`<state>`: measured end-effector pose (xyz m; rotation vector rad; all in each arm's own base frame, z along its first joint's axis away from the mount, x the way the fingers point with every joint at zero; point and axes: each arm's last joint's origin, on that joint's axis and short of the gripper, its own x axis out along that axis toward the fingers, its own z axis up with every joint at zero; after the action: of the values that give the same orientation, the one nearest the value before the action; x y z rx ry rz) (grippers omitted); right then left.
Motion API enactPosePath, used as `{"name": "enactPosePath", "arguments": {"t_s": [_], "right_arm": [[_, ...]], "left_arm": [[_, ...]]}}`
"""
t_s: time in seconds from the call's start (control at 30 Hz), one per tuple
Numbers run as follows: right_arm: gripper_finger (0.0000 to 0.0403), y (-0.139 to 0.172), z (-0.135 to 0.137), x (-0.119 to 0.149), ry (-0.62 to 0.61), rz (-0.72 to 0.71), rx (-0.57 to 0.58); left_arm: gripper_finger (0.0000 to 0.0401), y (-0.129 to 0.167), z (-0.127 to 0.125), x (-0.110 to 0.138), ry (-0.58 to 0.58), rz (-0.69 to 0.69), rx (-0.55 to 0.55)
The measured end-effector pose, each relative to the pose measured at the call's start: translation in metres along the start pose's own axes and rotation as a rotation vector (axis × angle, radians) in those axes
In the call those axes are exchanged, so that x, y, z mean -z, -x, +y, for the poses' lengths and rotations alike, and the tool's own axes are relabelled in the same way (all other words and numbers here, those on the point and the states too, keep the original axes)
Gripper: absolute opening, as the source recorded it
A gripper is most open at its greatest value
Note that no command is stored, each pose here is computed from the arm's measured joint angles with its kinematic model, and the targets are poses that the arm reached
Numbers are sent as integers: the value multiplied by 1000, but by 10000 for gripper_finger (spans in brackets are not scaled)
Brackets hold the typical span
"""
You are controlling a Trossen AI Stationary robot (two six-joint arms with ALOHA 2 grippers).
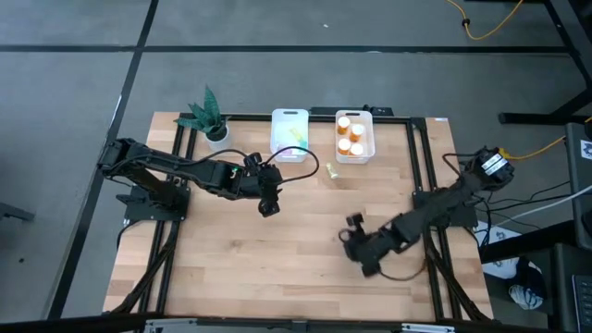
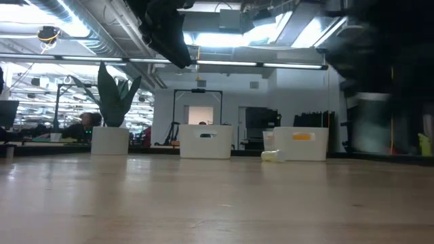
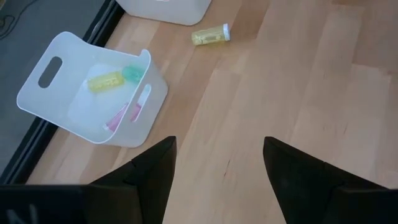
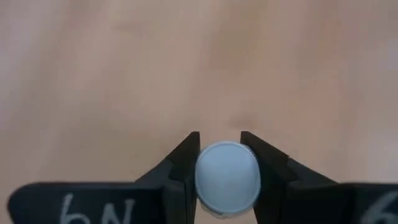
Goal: Pick and place medicine bottles into bin by pill shape (circle, oval)
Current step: Put the small blue tablet bottle into the left white bin, then put the small yellow tablet bottle into the left white bin
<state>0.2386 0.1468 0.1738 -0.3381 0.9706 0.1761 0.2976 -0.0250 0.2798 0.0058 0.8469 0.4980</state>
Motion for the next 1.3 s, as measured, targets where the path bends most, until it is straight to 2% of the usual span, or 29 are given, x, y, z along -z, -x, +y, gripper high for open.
{"name": "enactPosePath", "arguments": {"t_s": [0.17,0.27,0.33,0.47,0.63,0.73,0.93,1.13,1.3], "right_arm": [[102,0,-61,-23,123,31,305],[102,-4,-109,-29,89,9,399],[102,-7,-143,-29,32,-47,415],[102,-6,-206,-23,-88,-280,372],[102,-4,-267,-16,-180,-562,460],[102,-21,-288,-10,-250,-593,427],[106,-67,-313,-8,-371,-512,374],[183,-79,-325,-10,-472,-527,364],[229,-80,-325,-6,-489,-486,349]], "left_arm": [[234,0,0,0,0,-1,0],[234,0,0,0,0,0,0],[234,0,0,1,-6,11,-3],[234,3,-3,8,-27,50,-25],[234,7,-7,10,-42,38,-47],[234,7,-7,10,-41,29,-57],[234,7,-6,10,-41,28,-65],[234,7,-7,10,-29,29,-61],[234,7,-7,10,-13,28,-60]]}}
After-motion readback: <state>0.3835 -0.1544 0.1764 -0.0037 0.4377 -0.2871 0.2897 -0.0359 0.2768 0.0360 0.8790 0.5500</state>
